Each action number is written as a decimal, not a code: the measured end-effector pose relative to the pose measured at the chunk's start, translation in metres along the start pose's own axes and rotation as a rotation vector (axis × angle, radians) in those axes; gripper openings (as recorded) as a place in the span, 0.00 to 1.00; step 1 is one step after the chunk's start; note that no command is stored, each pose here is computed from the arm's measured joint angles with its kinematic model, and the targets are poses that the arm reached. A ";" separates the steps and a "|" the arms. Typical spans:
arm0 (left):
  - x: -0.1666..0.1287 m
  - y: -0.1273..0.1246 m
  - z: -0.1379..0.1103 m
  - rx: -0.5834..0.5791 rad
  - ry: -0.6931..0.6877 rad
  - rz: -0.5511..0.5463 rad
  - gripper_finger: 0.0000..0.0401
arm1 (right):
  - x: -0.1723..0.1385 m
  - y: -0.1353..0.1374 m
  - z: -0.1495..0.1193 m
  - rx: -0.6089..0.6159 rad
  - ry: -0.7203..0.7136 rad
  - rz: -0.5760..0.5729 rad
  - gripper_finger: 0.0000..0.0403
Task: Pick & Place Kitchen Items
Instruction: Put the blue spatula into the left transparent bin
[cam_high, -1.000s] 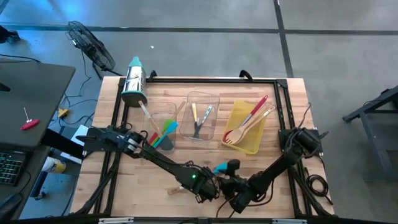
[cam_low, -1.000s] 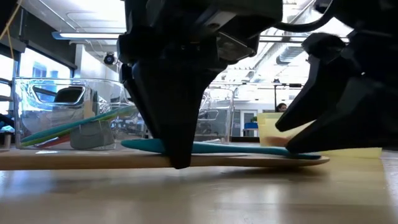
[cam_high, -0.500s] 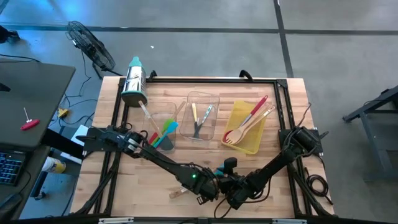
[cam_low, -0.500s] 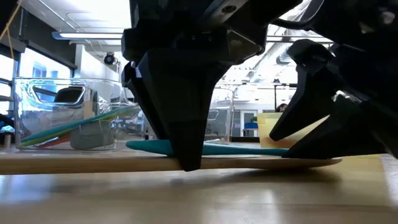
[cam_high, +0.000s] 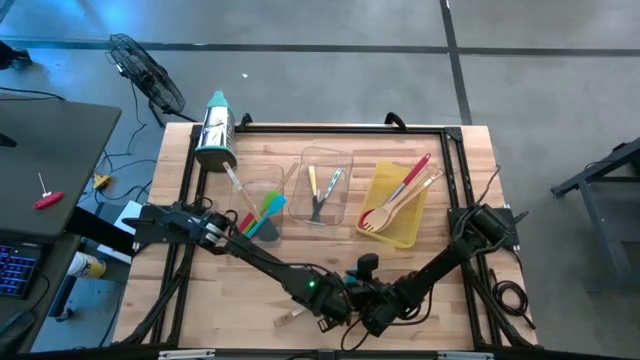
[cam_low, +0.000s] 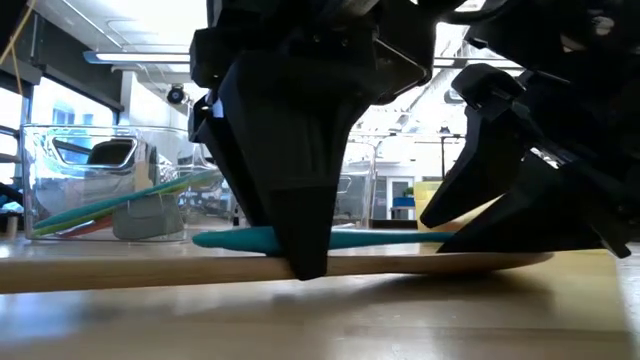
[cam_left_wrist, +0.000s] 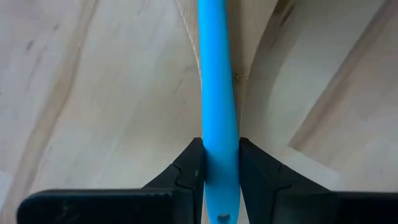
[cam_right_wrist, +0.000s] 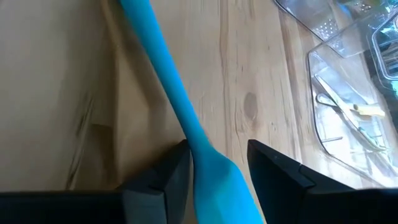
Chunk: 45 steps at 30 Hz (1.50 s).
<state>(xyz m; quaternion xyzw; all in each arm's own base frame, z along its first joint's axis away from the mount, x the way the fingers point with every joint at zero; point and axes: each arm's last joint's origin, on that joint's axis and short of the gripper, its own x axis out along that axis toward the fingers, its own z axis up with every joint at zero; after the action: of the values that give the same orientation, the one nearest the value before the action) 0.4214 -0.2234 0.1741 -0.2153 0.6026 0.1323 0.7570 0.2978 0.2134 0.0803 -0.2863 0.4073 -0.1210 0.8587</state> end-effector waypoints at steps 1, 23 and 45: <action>0.000 -0.001 0.000 -0.001 0.001 -0.011 0.16 | 0.000 0.000 0.000 0.001 -0.001 0.000 0.37; -0.004 -0.004 0.002 0.038 -0.005 -0.052 0.07 | 0.002 0.002 0.000 0.015 0.020 0.088 0.02; -0.016 0.000 0.000 0.038 0.006 -0.023 0.18 | -0.028 -0.011 0.001 -0.056 -0.019 -0.033 0.01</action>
<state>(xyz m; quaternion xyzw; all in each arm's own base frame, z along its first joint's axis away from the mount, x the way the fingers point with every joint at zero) 0.4177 -0.2224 0.1892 -0.2084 0.6046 0.1115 0.7606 0.2809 0.2174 0.1053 -0.3181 0.3977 -0.1209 0.8521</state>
